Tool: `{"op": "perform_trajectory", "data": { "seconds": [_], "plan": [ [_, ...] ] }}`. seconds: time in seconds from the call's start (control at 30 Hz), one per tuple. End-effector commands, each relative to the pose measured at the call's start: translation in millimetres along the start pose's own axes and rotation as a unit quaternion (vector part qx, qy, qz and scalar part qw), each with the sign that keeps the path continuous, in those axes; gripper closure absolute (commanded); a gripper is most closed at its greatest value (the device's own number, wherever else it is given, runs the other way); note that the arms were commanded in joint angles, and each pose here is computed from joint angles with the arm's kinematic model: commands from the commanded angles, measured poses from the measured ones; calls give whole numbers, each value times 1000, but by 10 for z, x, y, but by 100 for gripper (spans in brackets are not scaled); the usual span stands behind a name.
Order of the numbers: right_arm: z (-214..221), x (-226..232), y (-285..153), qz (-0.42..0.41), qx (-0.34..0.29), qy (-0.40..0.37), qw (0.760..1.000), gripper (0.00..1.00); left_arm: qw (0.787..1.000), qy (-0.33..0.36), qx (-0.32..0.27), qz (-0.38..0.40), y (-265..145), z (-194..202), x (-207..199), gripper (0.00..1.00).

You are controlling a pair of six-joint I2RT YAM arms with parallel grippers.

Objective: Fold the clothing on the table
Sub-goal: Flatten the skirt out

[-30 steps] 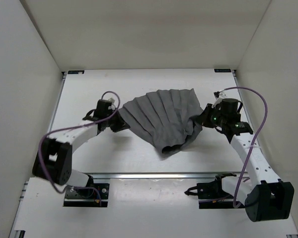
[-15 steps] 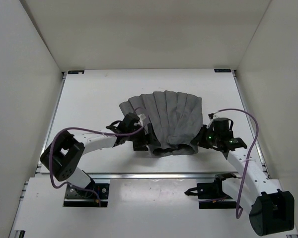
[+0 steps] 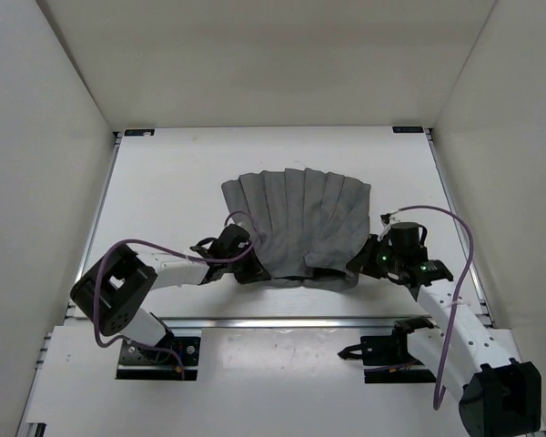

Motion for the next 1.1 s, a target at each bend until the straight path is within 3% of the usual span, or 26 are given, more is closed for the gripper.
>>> {"op": "perform_trajectory", "data": {
  "seconds": [0.0, 0.33, 0.5, 0.6, 0.67, 0.7, 0.77, 0.83, 0.87, 0.93, 1.03, 1.07],
  "plan": [
    [-89, -16, -22, 1, -14, 3, 1000, 100, 999, -12, -36, 9, -80, -131, 24, 100],
    [-256, -209, 28, 3, -14, 27, 1000, 100, 995, -32, -91, 27, -568, -558, 269, 100],
    [-609, -151, 148, -22, -30, 4, 999, 100, 993, -34, -72, 85, -528, -779, 125, 100],
    [-1214, -92, 172, -28, -49, -27, 998, 99, 992, 4, -70, 108, -484, -1179, -316, 100],
    [-1971, 131, -1, -31, -101, -83, 991, 100, 981, 45, -100, 157, -615, -1667, -872, 100],
    [-2139, 133, 22, -26, -101, -88, 991, 100, 979, 55, -95, 172, -613, -1787, -1021, 100],
    [-2939, 421, -271, -26, -174, -146, 974, 100, 956, 104, -139, 235, -1007, -2300, -1729, 100],
    [-3441, 561, -702, -5, -246, -172, 954, 100, 936, 148, -166, 273, -1336, -2566, -2214, 100],
    [-3661, 678, -949, 6, -287, -193, 938, 100, 916, 185, -197, 298, -1690, -2653, -2547, 100],
    [-3824, 872, -1268, 29, -346, -235, 908, 100, 891, 232, -241, 307, -2107, -2696, -2859, 100],
    [-3639, 939, -1331, 57, -376, -269, 885, 100, 860, 281, -303, 299, -2474, -2580, -2953, 100],
    [-3441, 768, -1187, 63, -355, -258, 897, 100, 864, 286, -301, 284, -2409, -2491, -2789, 100]
  ]
}}
Point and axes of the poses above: each gripper's point midway between its finger pads, its own y axis out along the fingers, its own x axis along the line the jaws close on, z = x × y, the point moved 3 cm from there along -y, back along the fingers, and after that the axes turned 9 degrees about -y, right-handed, at the moved point
